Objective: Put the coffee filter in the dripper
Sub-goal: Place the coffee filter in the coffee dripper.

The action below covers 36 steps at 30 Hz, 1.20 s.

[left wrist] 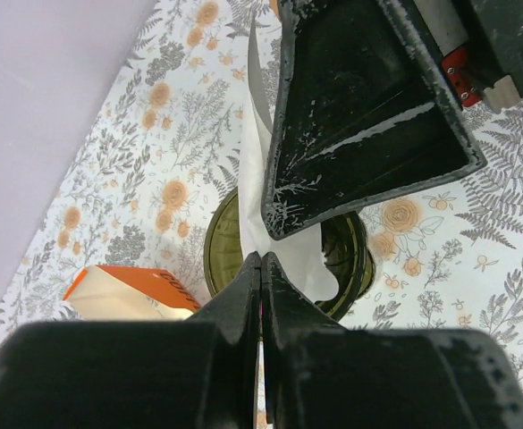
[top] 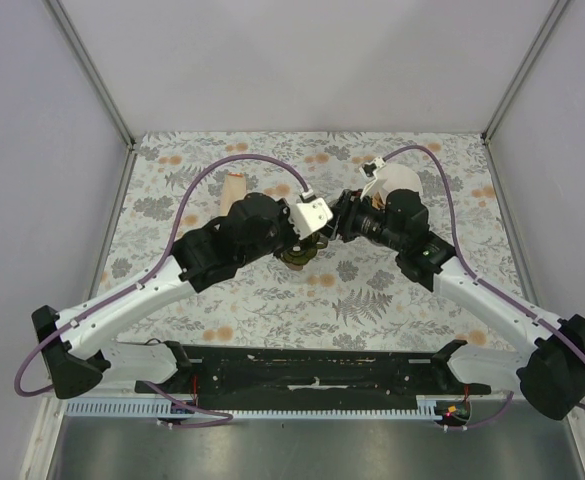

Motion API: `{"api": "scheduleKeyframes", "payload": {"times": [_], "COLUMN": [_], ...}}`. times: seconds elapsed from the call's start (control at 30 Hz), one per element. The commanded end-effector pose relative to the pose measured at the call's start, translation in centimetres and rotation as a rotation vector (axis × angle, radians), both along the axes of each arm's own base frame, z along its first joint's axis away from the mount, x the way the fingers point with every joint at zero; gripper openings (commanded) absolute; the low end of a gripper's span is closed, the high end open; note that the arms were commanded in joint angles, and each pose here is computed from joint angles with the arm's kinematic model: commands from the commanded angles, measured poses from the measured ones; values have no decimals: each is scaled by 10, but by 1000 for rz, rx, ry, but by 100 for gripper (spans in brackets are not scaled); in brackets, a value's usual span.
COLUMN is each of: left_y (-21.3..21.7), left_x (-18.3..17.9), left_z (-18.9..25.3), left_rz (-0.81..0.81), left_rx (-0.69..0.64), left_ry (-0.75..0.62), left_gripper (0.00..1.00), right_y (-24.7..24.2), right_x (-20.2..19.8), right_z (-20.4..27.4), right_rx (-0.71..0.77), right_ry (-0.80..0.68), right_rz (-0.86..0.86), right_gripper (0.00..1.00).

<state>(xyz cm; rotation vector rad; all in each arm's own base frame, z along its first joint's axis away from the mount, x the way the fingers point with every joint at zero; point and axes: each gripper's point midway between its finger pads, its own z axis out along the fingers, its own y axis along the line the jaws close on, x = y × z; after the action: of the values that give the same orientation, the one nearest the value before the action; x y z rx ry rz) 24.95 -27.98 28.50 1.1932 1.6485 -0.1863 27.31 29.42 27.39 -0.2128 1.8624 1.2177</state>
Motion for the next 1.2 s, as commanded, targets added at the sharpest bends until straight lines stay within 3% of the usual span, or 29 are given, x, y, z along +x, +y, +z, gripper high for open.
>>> {"api": "scheduleKeyframes", "payload": {"times": [0.0, 0.37, 0.4, 0.5, 0.57, 0.73, 0.87, 0.93, 1.0, 1.17], "left_y": [1, -5, -6, -4, 3, 12, 8, 8, 9, 4], "left_x": [6, 4, 3, 8, 13, 23, 22, 25, 30, 31], "left_z": [20, 37, 40, 51, 60, 83, 83, 78, 74, 77], "left_rz": [9, 7, 1, 30, 61, 114, 89, 97, 124, 112], "left_rx": [-19, -40, -41, -51, -46, -50, -40, -16, 15, 17], "left_ry": [-101, -170, -187, -235, -281, -396, -407, -402, -405, -384], "left_gripper": [2, 2, 2, 2, 2, 2, 3, 22, 35, 46], "right_y": [-1, 17, 19, 17, 11, 3, 9, 12, 15, 16], "right_x": [12, 16, 18, 23, 26, 31, 31, 30, 30, 28], "right_z": [22, 32, 33, 34, 30, 25, 33, 42, 48, 57], "right_rx": [57, 141, 151, 164, 150, 124, 131, 125, 106, 74], "right_ry": [-6, 7, 5, 12, 16, -3, -22, -51, -72, -104], "right_rz": [-63, -19, -22, -53, -94, -138, -113, -108, -104, -101], "right_gripper": [53, 46, 42, 14, 1, 0, 0, 0, 0, 0]}}
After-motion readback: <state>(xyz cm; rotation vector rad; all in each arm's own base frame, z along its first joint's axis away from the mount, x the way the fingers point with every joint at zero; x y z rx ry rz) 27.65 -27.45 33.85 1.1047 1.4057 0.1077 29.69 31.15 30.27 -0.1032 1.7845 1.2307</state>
